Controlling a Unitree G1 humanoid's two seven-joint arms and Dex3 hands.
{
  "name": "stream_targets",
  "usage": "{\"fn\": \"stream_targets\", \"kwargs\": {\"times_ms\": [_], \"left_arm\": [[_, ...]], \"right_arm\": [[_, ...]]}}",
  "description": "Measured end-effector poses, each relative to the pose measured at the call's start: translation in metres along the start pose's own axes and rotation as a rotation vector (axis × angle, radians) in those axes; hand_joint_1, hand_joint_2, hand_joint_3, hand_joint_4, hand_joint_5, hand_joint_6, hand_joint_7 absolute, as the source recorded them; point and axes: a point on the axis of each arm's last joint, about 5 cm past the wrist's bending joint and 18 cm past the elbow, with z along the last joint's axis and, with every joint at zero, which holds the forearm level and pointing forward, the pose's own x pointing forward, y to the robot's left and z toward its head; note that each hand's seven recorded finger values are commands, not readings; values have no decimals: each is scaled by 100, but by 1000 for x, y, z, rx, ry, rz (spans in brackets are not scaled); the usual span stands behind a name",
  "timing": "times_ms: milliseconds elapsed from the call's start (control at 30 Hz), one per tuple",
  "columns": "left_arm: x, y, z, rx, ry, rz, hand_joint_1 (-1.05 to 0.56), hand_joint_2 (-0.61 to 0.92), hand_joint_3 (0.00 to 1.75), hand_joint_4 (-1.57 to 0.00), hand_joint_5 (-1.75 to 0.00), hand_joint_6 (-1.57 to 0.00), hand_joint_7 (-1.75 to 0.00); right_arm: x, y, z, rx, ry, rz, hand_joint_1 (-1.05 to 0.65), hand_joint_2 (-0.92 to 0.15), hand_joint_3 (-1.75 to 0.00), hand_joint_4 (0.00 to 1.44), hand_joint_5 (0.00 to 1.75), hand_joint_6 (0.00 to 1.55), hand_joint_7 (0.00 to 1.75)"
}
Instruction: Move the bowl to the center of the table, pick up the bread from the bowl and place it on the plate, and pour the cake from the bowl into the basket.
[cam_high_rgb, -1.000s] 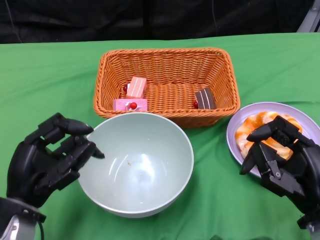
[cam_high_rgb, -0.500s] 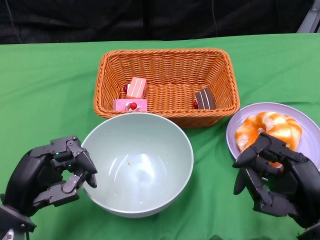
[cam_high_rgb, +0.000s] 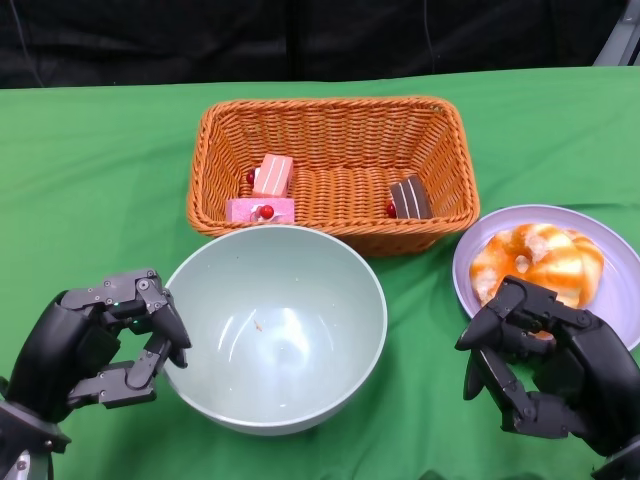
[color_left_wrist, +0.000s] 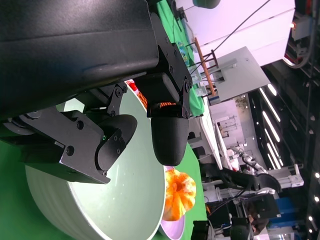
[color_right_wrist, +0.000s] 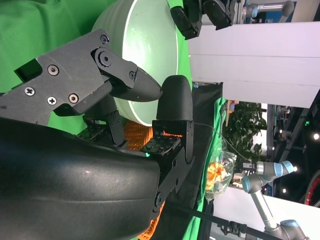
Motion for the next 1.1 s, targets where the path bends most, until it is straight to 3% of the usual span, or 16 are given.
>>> {"fn": "stream_targets", "kwargs": {"times_ms": [867, 1100], "left_arm": [[1, 3, -1, 19, -13, 32, 12, 51, 120, -75, -167, -82, -130], [-11, 3, 1, 46, -11, 67, 16, 52, 120, -75, -165, -82, -129]], "right_arm": [[11, -2, -4, 1, -25, 61, -17, -53, -104, 77, 164, 69, 142], [17, -5, -8, -3, -29, 100, -19, -59, -92, 78, 162, 71, 140]]}}
